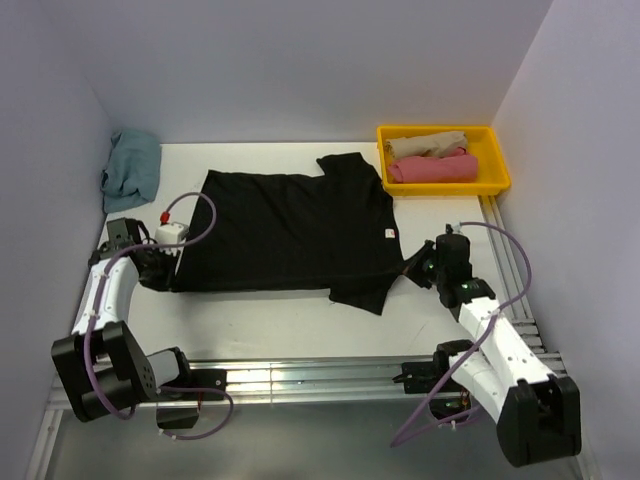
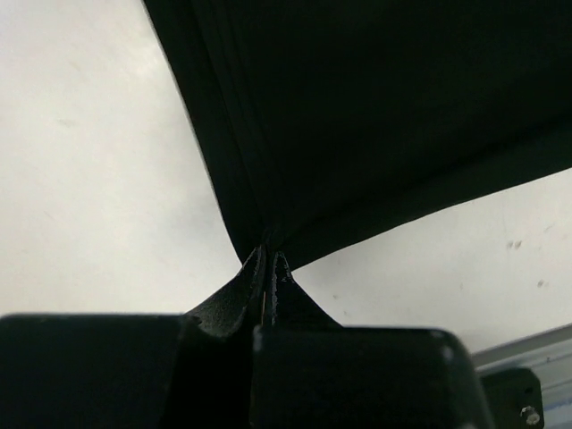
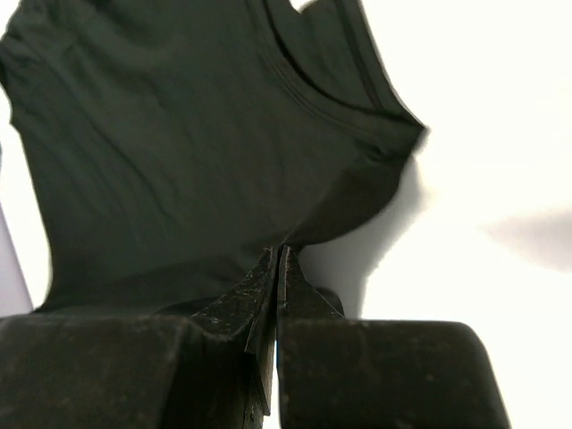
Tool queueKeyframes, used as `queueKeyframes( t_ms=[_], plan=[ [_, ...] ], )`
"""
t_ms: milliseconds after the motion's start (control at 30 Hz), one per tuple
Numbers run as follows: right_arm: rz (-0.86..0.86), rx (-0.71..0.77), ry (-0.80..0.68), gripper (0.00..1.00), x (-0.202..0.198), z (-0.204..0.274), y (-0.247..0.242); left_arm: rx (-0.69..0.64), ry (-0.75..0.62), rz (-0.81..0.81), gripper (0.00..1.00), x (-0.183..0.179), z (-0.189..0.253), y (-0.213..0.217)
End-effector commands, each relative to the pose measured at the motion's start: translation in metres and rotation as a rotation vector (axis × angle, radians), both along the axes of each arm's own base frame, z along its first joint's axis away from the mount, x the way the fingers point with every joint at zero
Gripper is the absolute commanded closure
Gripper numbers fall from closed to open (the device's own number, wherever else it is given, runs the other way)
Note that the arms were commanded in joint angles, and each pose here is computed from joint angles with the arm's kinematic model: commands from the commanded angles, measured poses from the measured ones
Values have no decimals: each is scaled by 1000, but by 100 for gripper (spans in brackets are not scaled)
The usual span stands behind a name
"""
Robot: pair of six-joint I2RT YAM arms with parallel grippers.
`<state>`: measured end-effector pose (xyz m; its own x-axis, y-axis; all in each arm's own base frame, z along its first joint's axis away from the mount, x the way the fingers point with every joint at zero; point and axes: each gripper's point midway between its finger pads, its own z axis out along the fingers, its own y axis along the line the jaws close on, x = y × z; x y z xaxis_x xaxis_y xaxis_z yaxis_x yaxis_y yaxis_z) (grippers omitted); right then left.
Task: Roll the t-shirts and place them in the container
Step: Flatten the tshirt, then fold the tshirt
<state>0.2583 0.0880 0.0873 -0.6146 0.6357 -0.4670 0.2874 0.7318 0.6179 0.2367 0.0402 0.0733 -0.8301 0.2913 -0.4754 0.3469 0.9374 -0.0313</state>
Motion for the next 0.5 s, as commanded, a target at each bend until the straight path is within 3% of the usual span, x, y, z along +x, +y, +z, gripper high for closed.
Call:
queueKeyframes(
  t_ms=[0, 200, 467],
  plan=[
    [-48, -48, 29, 100, -14, -7, -12, 66, -9, -32, 100, -13, -3, 7],
    [-65, -84, 77, 100, -28, -18, -20, 49, -22, -13, 100, -8, 4, 5],
    [-47, -138, 87, 100, 16, -5, -20, -34, -70, 50, 100, 62, 28, 13]
  ],
)
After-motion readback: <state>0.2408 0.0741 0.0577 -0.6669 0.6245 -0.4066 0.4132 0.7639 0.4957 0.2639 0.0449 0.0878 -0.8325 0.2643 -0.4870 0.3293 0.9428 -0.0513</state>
